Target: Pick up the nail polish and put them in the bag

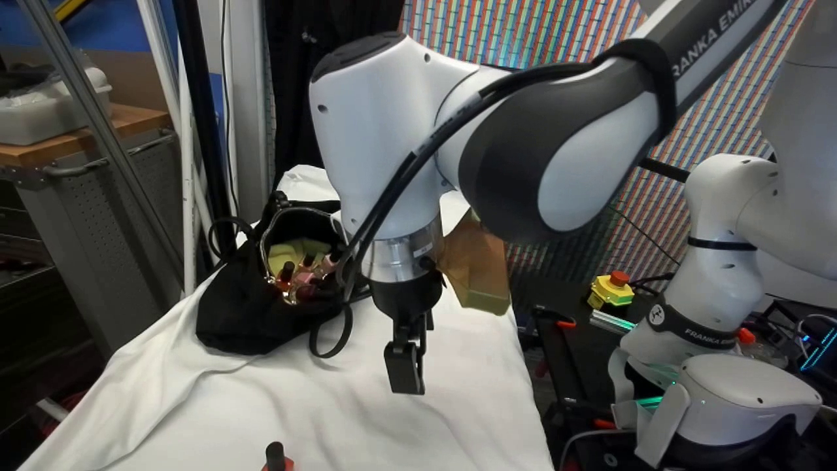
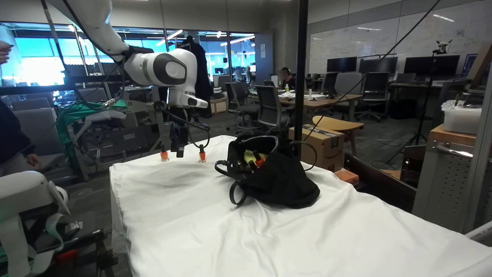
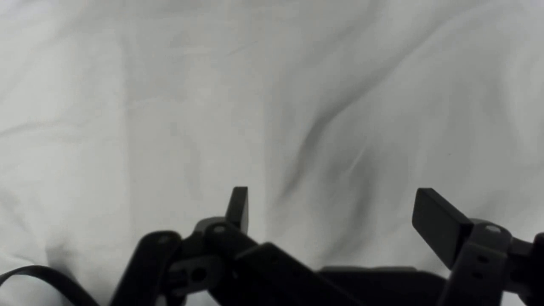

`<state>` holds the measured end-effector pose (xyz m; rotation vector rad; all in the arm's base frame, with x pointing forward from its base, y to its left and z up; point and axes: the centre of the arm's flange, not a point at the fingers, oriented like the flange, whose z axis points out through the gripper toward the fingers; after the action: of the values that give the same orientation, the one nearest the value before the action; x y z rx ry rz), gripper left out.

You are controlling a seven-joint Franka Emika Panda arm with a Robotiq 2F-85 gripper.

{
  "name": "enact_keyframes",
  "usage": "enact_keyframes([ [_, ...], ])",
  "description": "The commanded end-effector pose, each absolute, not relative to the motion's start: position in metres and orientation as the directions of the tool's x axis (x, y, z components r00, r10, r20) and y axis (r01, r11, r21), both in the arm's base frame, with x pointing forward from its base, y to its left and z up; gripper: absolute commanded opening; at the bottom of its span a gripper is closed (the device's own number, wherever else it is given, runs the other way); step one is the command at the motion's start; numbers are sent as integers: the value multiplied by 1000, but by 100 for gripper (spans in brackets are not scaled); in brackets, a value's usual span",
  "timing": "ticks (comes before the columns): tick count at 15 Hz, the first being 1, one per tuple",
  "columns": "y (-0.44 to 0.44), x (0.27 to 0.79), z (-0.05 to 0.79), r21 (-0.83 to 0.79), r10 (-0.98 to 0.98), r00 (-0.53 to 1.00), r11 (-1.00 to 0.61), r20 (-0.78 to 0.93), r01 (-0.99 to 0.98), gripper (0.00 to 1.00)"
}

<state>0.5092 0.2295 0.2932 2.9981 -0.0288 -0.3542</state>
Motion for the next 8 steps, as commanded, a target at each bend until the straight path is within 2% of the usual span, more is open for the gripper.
enact_keyframes([
  [1,275,514,291,109,16,971,-993,-240,43,100],
  [8,323,528,279,71,114,972,-989,-206,131,100],
])
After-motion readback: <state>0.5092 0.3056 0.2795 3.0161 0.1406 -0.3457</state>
